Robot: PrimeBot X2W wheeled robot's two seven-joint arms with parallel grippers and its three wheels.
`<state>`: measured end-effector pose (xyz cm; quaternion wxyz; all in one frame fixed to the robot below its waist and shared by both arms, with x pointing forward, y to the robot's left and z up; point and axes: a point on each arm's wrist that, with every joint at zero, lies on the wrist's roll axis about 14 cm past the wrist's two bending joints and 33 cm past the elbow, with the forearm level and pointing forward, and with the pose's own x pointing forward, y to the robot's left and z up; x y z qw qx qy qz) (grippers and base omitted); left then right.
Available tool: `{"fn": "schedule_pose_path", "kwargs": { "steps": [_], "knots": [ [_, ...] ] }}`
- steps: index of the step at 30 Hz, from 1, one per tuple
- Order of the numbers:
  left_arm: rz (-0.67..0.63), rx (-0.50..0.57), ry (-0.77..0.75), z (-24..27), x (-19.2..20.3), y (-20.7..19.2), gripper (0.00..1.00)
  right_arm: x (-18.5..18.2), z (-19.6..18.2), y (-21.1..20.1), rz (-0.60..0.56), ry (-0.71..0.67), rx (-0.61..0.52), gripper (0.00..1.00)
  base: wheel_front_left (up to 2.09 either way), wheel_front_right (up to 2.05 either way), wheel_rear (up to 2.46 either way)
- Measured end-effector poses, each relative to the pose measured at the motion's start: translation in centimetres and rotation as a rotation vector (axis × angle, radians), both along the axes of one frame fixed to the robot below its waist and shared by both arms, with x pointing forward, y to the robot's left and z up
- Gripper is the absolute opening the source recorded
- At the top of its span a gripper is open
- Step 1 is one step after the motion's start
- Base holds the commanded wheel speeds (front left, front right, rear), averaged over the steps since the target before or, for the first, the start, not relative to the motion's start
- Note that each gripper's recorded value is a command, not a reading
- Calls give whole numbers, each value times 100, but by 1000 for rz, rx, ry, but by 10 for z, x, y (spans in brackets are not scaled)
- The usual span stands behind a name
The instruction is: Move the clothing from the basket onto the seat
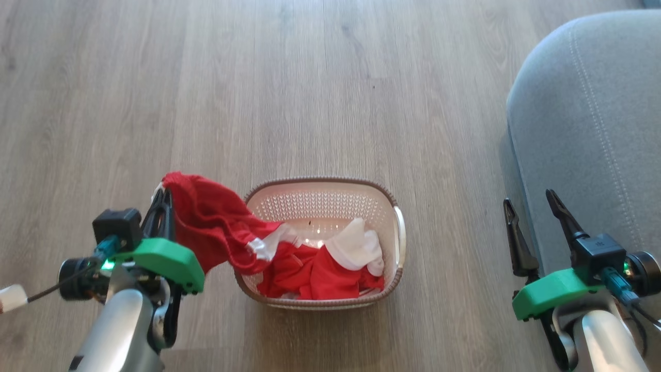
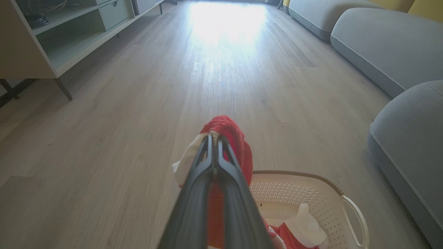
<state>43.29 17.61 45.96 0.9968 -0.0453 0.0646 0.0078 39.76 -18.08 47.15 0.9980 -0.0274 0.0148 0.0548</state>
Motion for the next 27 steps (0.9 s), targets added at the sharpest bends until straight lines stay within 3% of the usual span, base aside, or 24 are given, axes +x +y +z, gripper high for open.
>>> {"fn": "schedule_pose_path", "kwargs": {
  "steps": [9, 27],
  "knots": [
    [17, 12, -35, 23, -24, 13, 0, -16, 6, 1, 18, -12, -11, 100, 0, 0, 0],
    [21, 16, -66, 42, -30, 13, 0, -20, 11, 5, 31, -23, -1, 100, 0, 0, 0]
  ]
}}
